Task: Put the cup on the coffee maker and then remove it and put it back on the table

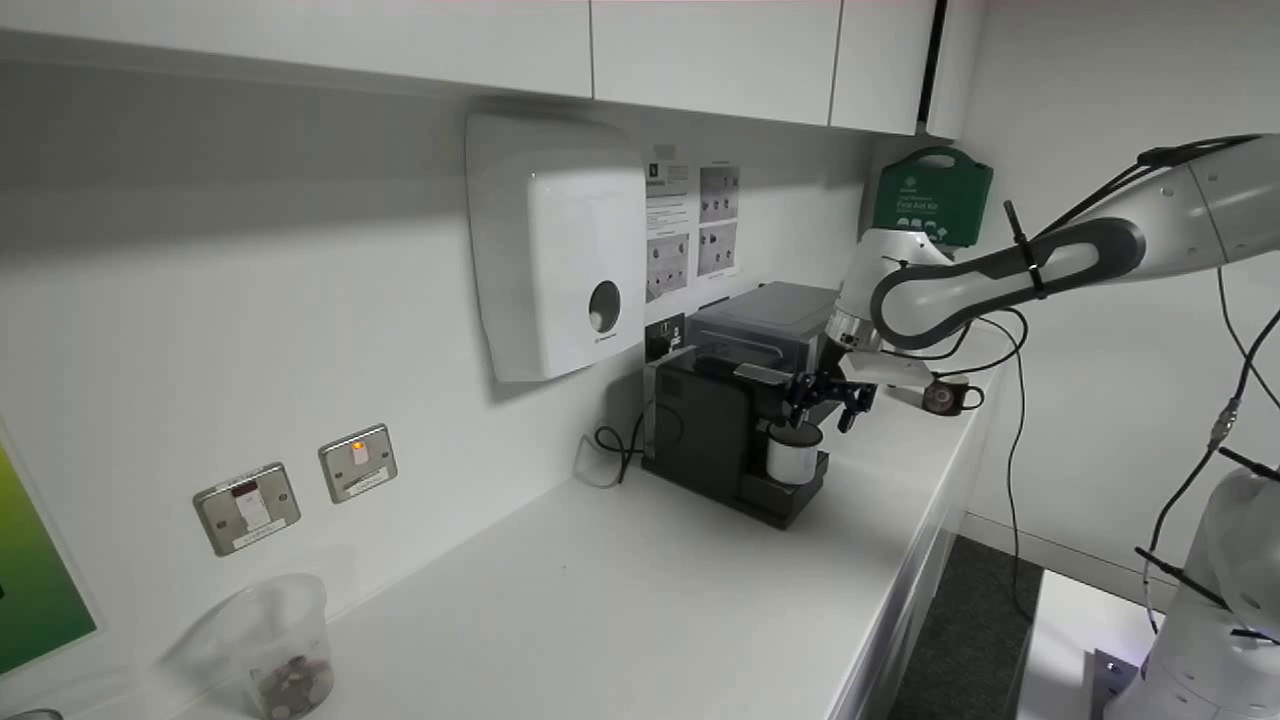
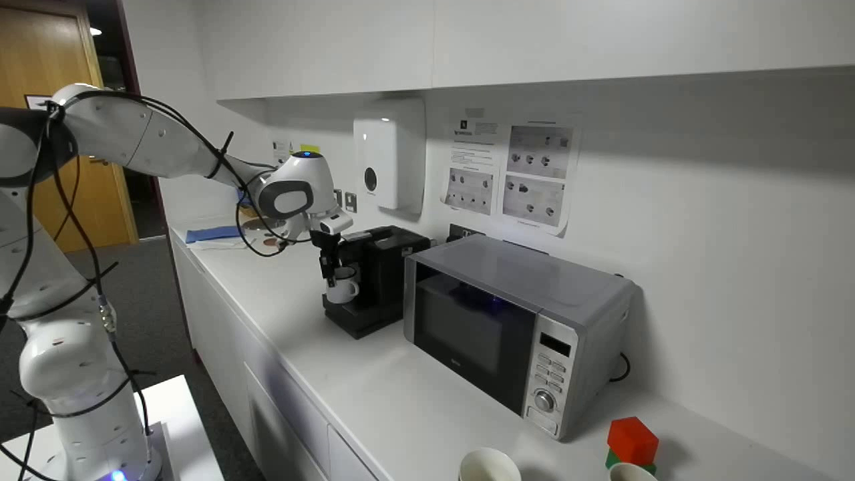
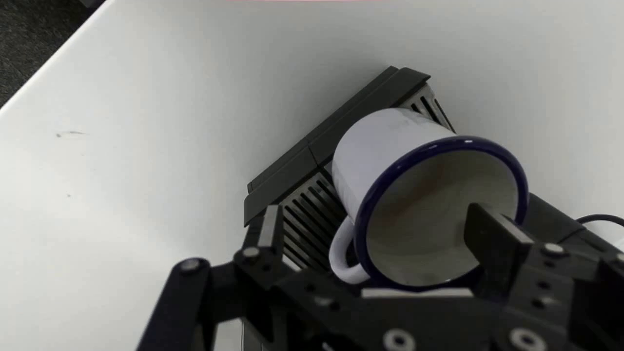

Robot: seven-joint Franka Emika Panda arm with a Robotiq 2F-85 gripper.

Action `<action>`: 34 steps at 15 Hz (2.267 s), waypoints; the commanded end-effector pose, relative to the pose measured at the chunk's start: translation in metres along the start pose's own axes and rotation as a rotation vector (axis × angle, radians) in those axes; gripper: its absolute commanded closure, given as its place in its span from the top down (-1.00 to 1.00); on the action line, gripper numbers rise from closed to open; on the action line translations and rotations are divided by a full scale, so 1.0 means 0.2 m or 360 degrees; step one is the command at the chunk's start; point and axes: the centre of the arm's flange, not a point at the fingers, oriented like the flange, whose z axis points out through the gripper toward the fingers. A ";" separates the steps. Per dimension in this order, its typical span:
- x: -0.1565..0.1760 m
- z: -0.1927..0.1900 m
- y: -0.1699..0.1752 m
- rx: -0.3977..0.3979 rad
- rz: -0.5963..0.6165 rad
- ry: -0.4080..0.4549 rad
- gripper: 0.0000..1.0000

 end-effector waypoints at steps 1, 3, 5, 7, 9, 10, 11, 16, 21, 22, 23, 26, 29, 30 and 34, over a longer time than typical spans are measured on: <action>0.01 0.00 -0.01 0.0055 -0.0006 0.0008 0.90; 0.01 0.01 -0.01 0.0054 -0.0006 0.0002 0.92; 0.01 0.02 -0.01 0.0045 -0.0006 -0.0005 0.98; 0.01 0.04 0.00 0.0037 -0.0007 -0.0015 1.00; 0.01 0.06 0.00 0.0029 -0.0006 -0.0025 1.00; 0.01 0.07 0.00 0.0026 -0.0005 -0.0029 1.00; 0.01 0.08 0.00 0.0024 -0.0005 -0.0032 0.94; 0.01 0.10 0.01 0.0019 -0.0005 -0.0043 0.09; 0.01 0.10 0.00 0.0015 -0.0010 -0.0047 -0.66; 0.01 0.10 0.00 0.0015 -0.0011 -0.0048 -0.84; 0.01 0.10 0.00 0.0015 -0.0011 -0.0049 -0.98; 0.01 0.10 0.00 0.0015 -0.0010 -0.0049 -0.99; 0.01 0.09 0.01 0.0012 -0.0012 -0.0045 -0.96; 0.00 0.08 0.01 0.0009 -0.0012 -0.0042 -0.96; -0.03 -0.01 0.07 0.0006 -0.0036 -0.0018 -0.96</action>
